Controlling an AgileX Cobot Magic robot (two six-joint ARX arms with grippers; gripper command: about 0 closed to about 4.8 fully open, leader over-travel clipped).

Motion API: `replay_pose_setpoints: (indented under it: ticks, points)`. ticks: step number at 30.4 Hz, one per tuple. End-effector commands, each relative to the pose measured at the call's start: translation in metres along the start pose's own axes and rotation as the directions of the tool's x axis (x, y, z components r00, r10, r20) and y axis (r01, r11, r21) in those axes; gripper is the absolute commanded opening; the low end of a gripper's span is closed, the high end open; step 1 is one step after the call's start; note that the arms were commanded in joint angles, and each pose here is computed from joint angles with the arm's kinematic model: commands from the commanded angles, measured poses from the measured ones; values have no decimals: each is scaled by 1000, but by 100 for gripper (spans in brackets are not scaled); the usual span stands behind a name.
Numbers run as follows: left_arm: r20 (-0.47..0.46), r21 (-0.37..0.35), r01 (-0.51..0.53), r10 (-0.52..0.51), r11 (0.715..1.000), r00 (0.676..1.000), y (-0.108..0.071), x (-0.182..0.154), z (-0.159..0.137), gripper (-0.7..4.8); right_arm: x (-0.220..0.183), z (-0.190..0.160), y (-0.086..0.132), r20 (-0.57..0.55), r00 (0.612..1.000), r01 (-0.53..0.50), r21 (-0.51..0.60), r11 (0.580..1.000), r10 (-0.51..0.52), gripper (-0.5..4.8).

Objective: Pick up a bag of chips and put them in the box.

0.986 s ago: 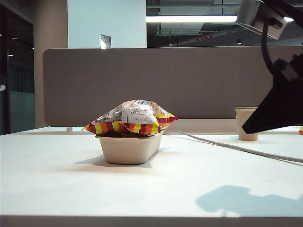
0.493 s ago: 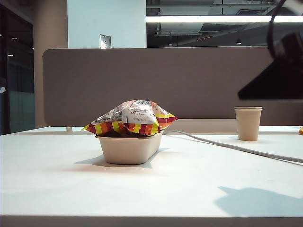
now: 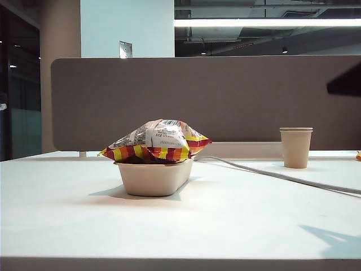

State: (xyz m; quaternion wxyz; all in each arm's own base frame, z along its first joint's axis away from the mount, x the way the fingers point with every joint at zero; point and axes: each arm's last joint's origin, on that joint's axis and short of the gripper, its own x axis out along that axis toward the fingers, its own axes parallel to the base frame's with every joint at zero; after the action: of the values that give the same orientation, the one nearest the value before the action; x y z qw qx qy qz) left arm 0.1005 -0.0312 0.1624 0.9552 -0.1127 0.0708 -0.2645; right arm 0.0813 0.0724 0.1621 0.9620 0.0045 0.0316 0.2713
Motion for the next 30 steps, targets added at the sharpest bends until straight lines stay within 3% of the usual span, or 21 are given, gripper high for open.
replay_pose_setpoints:
  ticks: [1, 17, 20, 30]
  points:
    - [9, 5, 8, -8, 1000, 1000, -1, 0, 1, 52, -4, -9, -1, -77, 997, 6, -18, 1000, -7, -1]
    - [-24, 12, -11, 12, 1000, 1000, 1, 0, -4, 47, -6, -18, -2, -164, 986, -10, -77, 997, -3, -1]
    - [-38, 72, -13, 16, 997, 999, 2, 0, -6, -6, -5, -21, -2, -205, 979, -17, -110, 994, -6, -1]
    - [-78, 217, -46, 65, 975, 995, 4, 0, -10, -6, 1, -30, -1, -304, 953, -29, -141, 990, -16, -1]
